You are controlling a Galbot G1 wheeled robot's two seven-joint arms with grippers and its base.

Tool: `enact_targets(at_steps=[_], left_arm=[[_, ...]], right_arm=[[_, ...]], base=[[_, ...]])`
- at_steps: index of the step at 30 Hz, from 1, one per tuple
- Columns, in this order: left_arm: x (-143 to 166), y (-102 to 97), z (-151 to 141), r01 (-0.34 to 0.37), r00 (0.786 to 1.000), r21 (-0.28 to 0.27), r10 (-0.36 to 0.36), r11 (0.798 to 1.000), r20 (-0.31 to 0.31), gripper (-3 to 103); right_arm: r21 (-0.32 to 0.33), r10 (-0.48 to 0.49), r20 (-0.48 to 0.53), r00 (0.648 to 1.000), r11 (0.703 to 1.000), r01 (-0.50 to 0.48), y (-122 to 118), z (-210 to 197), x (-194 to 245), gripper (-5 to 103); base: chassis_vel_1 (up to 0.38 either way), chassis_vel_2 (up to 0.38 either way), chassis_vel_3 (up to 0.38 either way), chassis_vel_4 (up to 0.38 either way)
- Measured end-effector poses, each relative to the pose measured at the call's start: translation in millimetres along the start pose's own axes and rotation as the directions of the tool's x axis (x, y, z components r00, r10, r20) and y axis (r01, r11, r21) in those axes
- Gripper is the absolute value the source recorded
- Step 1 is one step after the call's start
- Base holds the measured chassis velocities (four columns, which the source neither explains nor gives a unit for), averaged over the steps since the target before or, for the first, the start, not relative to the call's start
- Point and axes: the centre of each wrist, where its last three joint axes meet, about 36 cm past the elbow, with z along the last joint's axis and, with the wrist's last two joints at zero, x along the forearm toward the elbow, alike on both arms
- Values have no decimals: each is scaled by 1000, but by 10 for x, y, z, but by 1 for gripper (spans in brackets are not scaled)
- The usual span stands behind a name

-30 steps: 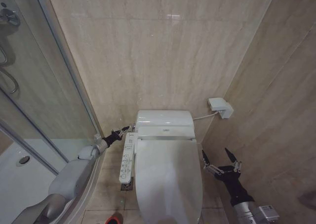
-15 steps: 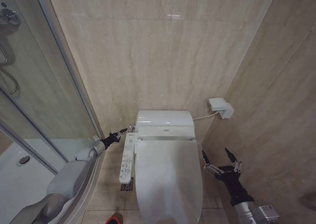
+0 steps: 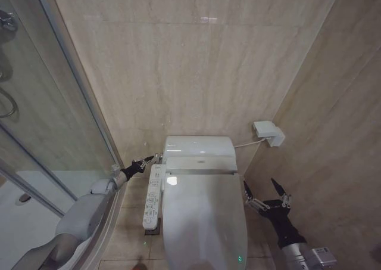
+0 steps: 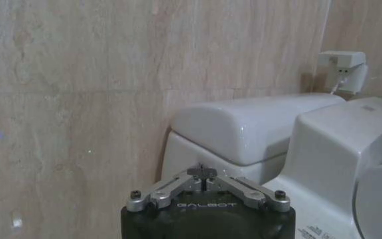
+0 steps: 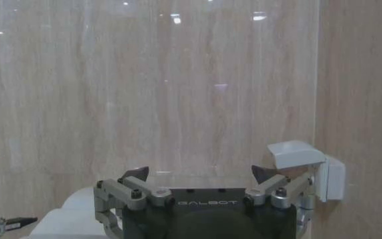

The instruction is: Open the toilet lid, clean the toilet bowl with a toilet brush, close the toilet lid, and flush.

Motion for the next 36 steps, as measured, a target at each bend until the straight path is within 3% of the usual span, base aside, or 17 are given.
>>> enact_targets(at_steps=[8, 36], left_arm=[[32, -32, 66, -31, 999, -3, 30, 1000, -19, 0], [-20, -5, 126, -29, 999, -23, 29, 999, -24, 0]], right_arm=[[0, 0, 0, 1000, 1000, 0, 0, 0, 0, 100], [0, 0, 0, 1000, 1000, 0, 0, 0, 0, 100]], base=[[0, 0, 0, 0], [0, 0, 0, 0]])
